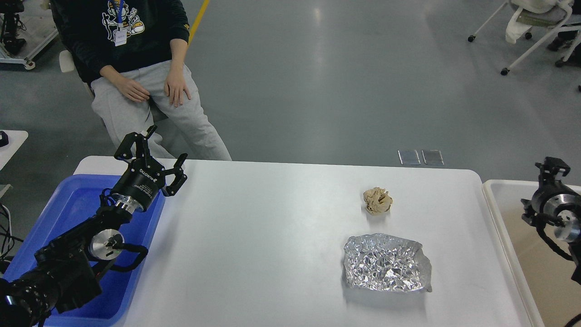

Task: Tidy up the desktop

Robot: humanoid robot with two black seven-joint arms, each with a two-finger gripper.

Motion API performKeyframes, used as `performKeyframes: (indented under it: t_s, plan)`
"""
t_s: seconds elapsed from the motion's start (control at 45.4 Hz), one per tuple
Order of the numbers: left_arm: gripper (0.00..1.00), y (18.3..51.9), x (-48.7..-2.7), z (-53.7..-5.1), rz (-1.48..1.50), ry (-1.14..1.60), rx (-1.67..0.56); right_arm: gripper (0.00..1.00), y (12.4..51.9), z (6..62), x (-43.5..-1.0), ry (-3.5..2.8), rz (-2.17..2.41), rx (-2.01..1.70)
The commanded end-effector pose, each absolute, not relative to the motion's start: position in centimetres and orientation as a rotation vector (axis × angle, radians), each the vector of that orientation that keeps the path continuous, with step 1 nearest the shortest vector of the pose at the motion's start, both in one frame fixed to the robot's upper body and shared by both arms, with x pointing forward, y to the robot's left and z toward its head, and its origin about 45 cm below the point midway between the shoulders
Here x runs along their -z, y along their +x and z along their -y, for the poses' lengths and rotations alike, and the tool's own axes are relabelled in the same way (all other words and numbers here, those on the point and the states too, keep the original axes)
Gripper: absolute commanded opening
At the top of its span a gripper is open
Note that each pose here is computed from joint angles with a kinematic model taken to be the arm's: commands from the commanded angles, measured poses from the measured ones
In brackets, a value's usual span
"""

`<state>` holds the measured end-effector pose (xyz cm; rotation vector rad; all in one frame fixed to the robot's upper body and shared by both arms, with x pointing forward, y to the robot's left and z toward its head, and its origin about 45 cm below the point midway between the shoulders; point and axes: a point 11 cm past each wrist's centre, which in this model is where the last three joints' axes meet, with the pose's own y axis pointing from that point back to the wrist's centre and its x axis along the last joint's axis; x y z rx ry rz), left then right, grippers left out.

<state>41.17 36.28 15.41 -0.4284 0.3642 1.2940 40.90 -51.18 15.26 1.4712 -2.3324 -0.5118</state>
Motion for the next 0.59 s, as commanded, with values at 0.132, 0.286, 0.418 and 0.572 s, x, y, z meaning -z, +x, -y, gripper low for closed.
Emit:
performKeyframes:
  t_s: [0.132, 0.286, 0.418, 0.572]
  plan:
    - [1.00, 41.2, -15.4, -36.3, -0.363, -0.429, -1.295, 1.00, 48.6, 38.8, -24.1, 2.119, 2.367, 0.746]
    - [1.00, 41.2, -15.4, -36.3, -0.362, -0.431, -1.295, 1.00, 50.2, 33.3, -25.0, 2.302, 2.270, 0.832]
    - [1.00, 41.2, -15.4, -36.3, -0.362, -0.431, -1.295, 1.00, 50.5, 27.3, -24.8, 2.496, 2.115, 0.961]
    - [1.00, 41.2, -15.4, -36.3, -0.362, -0.431, -1.295, 1.00, 49.9, 21.6, -24.4, 2.673, 1.924, 1.076]
